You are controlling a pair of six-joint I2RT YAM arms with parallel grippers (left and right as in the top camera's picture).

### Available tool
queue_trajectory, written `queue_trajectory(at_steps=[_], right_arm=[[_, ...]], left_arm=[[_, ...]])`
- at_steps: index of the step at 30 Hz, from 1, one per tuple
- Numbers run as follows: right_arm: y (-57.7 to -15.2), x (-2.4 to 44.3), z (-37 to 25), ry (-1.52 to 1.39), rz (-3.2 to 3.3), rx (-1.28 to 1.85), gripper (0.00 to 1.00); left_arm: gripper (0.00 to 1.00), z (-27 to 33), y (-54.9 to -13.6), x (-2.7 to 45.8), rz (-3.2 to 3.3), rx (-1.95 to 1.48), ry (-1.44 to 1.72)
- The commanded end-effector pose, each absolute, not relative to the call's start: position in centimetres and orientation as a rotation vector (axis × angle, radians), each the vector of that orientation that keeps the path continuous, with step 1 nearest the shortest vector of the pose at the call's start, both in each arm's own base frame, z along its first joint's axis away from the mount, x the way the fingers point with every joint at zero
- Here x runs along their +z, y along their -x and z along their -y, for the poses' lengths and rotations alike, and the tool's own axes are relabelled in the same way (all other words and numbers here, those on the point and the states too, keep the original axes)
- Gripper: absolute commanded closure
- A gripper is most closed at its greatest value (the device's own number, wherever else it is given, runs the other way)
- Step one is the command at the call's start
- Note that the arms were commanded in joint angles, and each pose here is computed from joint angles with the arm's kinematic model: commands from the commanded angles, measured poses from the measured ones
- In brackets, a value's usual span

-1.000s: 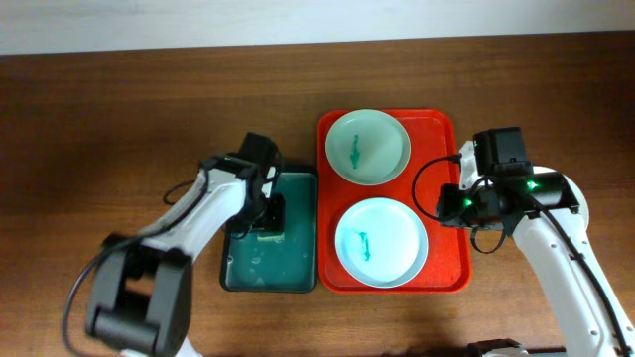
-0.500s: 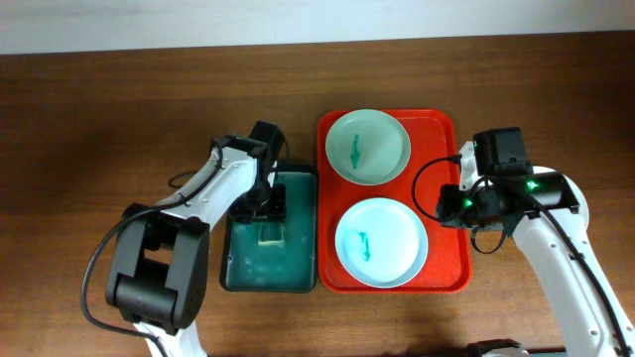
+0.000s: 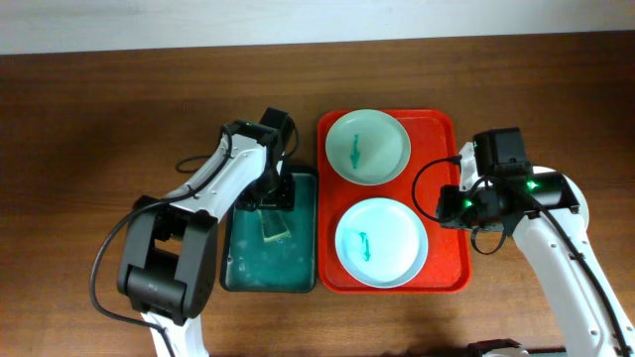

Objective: Clean dirty plates on tray and stack at the side
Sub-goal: 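Grasp the sponge in the teal tray with left gripper, then scrub the second white plate with the sponge in left gripper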

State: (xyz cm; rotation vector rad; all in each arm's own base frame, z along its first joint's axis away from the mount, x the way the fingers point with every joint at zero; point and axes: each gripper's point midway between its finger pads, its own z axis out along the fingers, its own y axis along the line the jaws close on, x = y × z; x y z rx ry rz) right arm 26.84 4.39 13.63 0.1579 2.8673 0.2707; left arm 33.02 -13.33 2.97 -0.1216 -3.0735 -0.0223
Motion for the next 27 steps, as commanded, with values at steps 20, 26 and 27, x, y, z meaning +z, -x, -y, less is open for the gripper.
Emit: queue_trajectory(at_steps=[20,26,27], right_arm=[[-26.0,12.6,-2.9,-0.298,-2.940,0.524,0.73],[-25.3,8.5,-3.0,-0.299,-3.028,0.536,0.72],[-25.2,7.9,-3.1,-0.281,-3.031,0.540,0.72]], left_arm=[[1.00,14.8,-32.2,12.0,3.182,0.067,0.207],[1.00,14.8,-32.2,12.1,3.184,0.069,0.207],[1.00,14.9,-32.2,12.1,3.182,0.079,0.208]])
